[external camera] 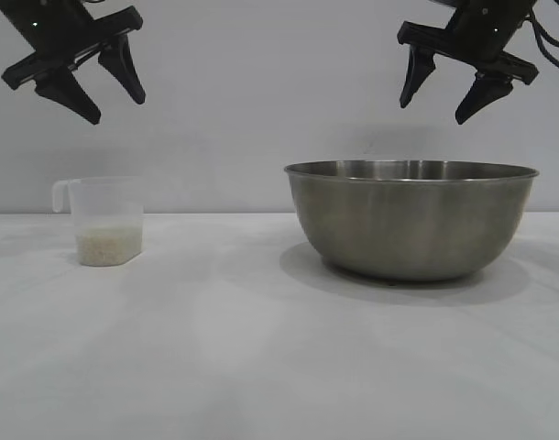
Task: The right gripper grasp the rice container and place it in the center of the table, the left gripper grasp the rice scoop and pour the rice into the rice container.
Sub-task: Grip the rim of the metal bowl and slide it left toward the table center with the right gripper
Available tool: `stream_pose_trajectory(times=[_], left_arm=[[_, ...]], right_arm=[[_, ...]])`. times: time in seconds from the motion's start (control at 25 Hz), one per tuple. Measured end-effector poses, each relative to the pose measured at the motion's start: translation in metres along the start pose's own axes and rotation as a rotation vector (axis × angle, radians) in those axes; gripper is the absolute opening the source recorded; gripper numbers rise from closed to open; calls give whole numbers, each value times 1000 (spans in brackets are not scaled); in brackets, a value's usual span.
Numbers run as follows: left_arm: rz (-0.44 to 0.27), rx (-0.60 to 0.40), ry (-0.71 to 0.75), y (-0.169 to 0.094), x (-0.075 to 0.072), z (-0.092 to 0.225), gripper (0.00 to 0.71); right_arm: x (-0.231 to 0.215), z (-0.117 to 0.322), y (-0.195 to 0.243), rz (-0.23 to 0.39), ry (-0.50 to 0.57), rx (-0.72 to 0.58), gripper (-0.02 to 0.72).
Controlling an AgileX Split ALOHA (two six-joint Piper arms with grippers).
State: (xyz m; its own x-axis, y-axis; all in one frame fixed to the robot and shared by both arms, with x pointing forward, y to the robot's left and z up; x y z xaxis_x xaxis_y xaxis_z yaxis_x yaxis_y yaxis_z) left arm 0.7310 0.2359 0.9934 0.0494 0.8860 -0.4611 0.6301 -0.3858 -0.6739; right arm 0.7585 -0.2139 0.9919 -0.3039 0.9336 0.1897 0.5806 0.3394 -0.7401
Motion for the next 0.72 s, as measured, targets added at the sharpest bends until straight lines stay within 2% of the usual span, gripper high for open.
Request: stream_pose_trajectory(times=[0.48,0.72], left_arm=[[0,0,0,0,0,0,399],[0,0,0,0,0,0,399]], right_arm=[[-1,0,0,6,-7,2,498],[-7,16,-1,50,-87,131,498]])
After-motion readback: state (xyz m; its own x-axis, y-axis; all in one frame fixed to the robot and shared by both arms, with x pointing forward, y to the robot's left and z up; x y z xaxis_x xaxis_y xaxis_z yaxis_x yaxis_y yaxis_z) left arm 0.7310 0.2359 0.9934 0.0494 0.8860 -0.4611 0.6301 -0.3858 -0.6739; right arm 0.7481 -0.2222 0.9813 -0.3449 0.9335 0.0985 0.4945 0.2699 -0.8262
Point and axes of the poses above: a point on each arm's last joint axis where the gripper is mounted, y pointing out along that axis toward the gripper, x along the wrist's bending axis when the last joint is at zero, z = x × y, the point moved 3 cm from there along y, pointing out along that axis toward the gripper, and after that the axes turned 9 degrees about -y, right-handed, at the moved point
